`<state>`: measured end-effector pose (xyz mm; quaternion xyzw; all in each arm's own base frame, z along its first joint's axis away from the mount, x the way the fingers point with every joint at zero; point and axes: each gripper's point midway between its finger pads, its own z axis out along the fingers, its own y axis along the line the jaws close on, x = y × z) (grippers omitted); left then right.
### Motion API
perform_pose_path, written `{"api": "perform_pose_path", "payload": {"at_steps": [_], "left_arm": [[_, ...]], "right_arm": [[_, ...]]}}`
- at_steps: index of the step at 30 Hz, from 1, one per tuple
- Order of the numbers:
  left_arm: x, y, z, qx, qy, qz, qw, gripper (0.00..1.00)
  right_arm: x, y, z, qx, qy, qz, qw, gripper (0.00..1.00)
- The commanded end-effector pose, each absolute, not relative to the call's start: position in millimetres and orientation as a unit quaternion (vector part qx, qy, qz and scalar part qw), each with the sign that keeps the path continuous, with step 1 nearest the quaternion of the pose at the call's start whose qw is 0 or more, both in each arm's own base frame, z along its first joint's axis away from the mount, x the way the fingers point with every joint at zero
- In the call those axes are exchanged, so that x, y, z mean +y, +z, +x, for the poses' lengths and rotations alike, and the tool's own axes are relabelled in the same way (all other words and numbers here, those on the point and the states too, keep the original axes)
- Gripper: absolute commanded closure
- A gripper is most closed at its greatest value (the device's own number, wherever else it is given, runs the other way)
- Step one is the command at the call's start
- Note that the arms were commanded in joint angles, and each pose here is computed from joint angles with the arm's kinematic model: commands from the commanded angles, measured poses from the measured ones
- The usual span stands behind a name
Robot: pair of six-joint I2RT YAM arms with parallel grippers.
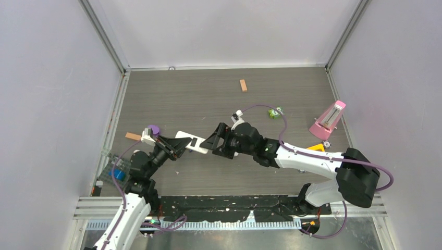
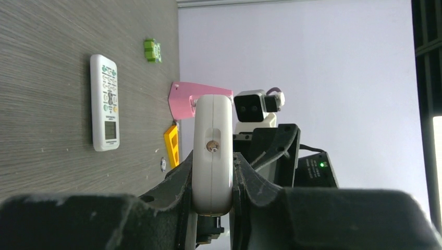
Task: Load the batteries into the remote control
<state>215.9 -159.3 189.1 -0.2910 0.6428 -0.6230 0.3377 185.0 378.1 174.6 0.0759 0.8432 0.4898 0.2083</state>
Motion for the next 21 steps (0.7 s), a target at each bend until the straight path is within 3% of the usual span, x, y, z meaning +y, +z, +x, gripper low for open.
{"api": "perform_pose_path", "payload": {"at_steps": [1,12,21], "left_arm": [[-162,224,208,0.616,-0.656,-0.258,0.351,1.0],[-161,237,204,0.6,-0.673,-0.259,0.347,1.0],[-161,248,204,0.586,-0.686,-0.26,0.343,1.0]], "right_arm": [[387,218,192,0.782,0.573,0.081,0.229,0.18],[385,212,187,0.767,0.599,0.068,0.219,0.46],[385,218,188,0.765,0.598,0.052,0.235,0.55]]}}
